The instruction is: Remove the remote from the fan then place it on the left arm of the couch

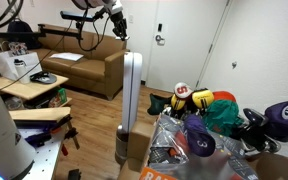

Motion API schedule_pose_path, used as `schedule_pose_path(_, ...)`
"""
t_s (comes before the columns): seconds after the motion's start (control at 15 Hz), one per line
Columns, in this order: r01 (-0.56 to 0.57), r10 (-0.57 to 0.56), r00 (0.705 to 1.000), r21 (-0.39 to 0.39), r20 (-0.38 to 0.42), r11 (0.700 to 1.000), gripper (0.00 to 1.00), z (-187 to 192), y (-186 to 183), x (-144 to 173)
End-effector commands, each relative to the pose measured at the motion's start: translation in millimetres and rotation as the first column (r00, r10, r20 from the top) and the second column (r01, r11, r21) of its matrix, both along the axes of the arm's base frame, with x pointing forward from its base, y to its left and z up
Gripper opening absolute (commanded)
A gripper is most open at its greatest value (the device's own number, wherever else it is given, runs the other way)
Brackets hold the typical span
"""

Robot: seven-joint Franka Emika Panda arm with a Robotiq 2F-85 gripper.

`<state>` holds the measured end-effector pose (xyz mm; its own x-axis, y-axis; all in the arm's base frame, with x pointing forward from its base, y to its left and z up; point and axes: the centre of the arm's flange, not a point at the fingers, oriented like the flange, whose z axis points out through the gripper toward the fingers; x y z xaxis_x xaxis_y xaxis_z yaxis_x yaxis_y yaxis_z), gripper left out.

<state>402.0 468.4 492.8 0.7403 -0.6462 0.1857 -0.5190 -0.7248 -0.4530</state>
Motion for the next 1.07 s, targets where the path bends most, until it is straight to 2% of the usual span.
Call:
schedule_pose_path(0.0, 0.048, -0.056, 0.995, -0.093, -0.081, 0.994, 0.1, 12.8, -6.7, -8.5)
schedule_pose_path(0.2, 0.093, -0.141, 0.965, -0.214, -0.222, 0.972, 0.1, 32.4, -23.1, -27.7)
schedule_pose_path(0.33, 0.113, -0.191, 0.947, -0.286, -0.259, 0.951, 0.1, 48.9, -37.7, -41.2)
schedule_pose_path(0.47, 0.111, -0.195, 0.946, -0.307, -0.259, 0.945, 0.1, 65.0, -51.4, -50.9)
schedule_pose_path(0.53, 0.109, -0.186, 0.953, -0.299, -0.241, 0.948, 0.35, 46.1, -38.1, -43.6)
schedule_pose_path(0.67, 0.121, -0.197, 0.952, -0.303, -0.233, 0.945, 0.35, 61.6, -45.6, -49.8)
schedule_pose_path(0.73, 0.123, -0.198, 0.953, -0.302, -0.23, 0.945, 0.1, 63.9, -46.6, -50.6)
schedule_pose_path(0.8, 0.13, -0.207, 0.95, -0.307, -0.232, 0.943, 0.1, 62.6, -52.3, -46.8)
schedule_pose_path(0.87, 0.106, -0.177, 0.954, -0.277, -0.243, 0.955, 0.1, 63.5, -59.8, -47.3)
schedule_pose_path(1.0, 0.137, -0.191, 0.96, -0.249, -0.206, 0.959, 0.1, 66.5, -88.8, -54.2)
